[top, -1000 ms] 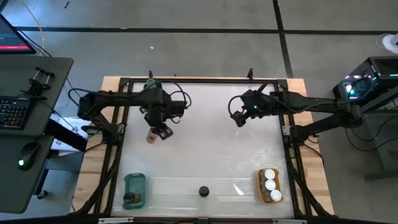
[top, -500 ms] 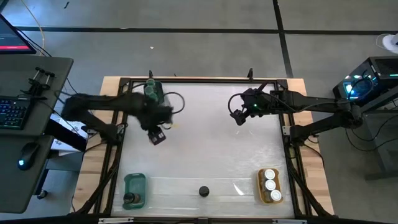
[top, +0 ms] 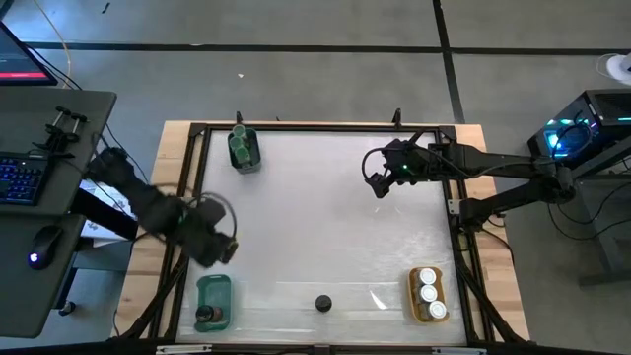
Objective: Sort spices by type
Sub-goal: Put the top black seasoning bottle into the green bin
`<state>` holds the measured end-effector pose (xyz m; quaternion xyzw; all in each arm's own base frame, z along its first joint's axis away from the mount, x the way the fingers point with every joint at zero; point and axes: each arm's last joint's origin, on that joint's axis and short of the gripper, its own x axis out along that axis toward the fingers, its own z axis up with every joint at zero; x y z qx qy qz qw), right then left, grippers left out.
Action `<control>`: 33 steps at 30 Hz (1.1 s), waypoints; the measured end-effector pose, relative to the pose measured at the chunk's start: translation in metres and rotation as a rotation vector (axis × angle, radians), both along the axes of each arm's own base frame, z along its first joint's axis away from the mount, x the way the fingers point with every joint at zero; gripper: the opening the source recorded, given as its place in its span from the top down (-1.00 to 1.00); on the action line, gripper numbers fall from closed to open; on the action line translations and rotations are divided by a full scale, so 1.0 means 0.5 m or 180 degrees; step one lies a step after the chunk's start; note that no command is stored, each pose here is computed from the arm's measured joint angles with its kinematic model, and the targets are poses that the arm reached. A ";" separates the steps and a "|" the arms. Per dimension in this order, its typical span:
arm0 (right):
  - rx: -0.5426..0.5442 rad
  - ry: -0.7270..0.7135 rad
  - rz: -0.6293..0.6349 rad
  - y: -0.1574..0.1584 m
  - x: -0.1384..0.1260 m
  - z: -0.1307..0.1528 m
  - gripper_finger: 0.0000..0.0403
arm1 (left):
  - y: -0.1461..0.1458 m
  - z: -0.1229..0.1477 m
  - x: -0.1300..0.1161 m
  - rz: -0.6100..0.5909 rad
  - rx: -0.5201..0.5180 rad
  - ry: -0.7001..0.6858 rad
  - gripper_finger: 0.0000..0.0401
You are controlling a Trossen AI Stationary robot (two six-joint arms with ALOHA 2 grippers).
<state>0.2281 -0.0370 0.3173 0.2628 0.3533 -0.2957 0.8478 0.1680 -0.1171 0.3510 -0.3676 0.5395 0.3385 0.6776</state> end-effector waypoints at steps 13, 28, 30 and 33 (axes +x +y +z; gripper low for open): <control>-0.0003 -0.0012 -0.0001 0.000 0.001 0.000 -0.94 | -0.159 -0.067 -0.048 0.0808 -0.0064 0.0404 0.15; 0.0016 -0.0085 -0.0034 0.000 0.003 0.003 -0.94 | -0.237 -0.150 -0.008 0.0839 0.0046 0.0515 0.15; 0.0026 -0.0090 -0.0045 0.000 0.003 0.003 -0.94 | -0.243 -0.159 -0.003 0.0835 0.0062 0.0521 0.15; 0.0030 -0.0091 -0.0044 0.000 0.003 0.003 -0.94 | -0.255 -0.175 0.003 0.0834 0.0069 0.0544 0.15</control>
